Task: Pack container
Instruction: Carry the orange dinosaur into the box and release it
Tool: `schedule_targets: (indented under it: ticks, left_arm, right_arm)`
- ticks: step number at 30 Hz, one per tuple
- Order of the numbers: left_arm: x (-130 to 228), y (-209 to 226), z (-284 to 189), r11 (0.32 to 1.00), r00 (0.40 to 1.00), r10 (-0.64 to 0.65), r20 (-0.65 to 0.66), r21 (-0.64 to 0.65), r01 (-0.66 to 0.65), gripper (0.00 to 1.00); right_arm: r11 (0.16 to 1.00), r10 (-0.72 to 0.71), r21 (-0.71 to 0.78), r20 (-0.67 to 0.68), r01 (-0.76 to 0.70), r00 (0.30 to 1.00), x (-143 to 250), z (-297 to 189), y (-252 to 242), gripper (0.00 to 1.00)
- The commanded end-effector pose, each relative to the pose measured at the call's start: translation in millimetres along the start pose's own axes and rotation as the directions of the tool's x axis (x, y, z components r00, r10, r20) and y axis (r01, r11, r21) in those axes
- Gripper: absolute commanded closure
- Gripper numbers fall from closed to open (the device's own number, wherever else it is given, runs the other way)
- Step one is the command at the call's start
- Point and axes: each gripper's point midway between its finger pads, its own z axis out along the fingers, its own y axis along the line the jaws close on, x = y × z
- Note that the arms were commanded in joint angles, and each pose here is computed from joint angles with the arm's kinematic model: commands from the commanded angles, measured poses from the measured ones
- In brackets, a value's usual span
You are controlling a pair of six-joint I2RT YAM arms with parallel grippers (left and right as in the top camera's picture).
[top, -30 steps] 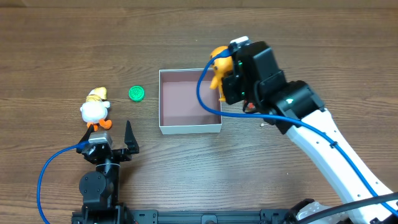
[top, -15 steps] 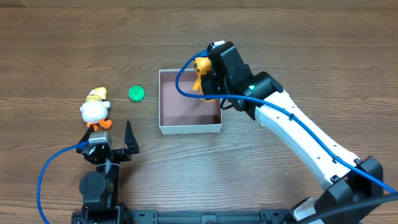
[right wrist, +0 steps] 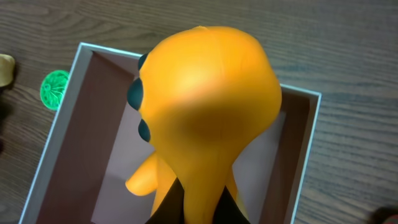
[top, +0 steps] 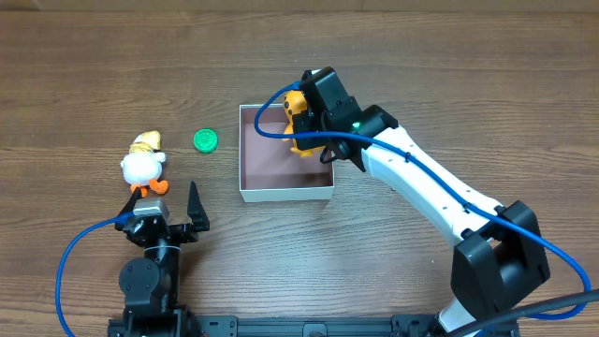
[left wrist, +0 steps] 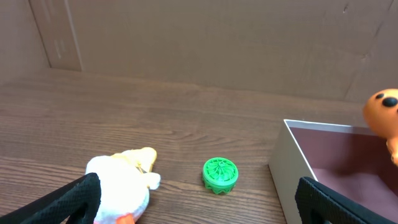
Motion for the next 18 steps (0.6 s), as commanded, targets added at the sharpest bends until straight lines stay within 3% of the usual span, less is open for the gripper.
schedule_targets:
  ticks: [1, 18]
  left_arm:
    - [-0.7, -1.6, -0.3, 1.0, 1.0, -0.01, 0.005, 0.012, 0.01, 0.0]
    - [-0.5, -1.6, -0.2, 1.0, 1.0, -0.01, 0.005, 0.011, 0.01, 0.0]
  right_arm:
    - [1.0, 0.011, -0.004, -0.003, -0.011, 1.0, 3.9, 0.1, 1.6, 0.96]
    - [1.0, 0.029, 0.011, -0.039, -0.029, 0.999, 22.8, 16.8, -5.3, 0.96]
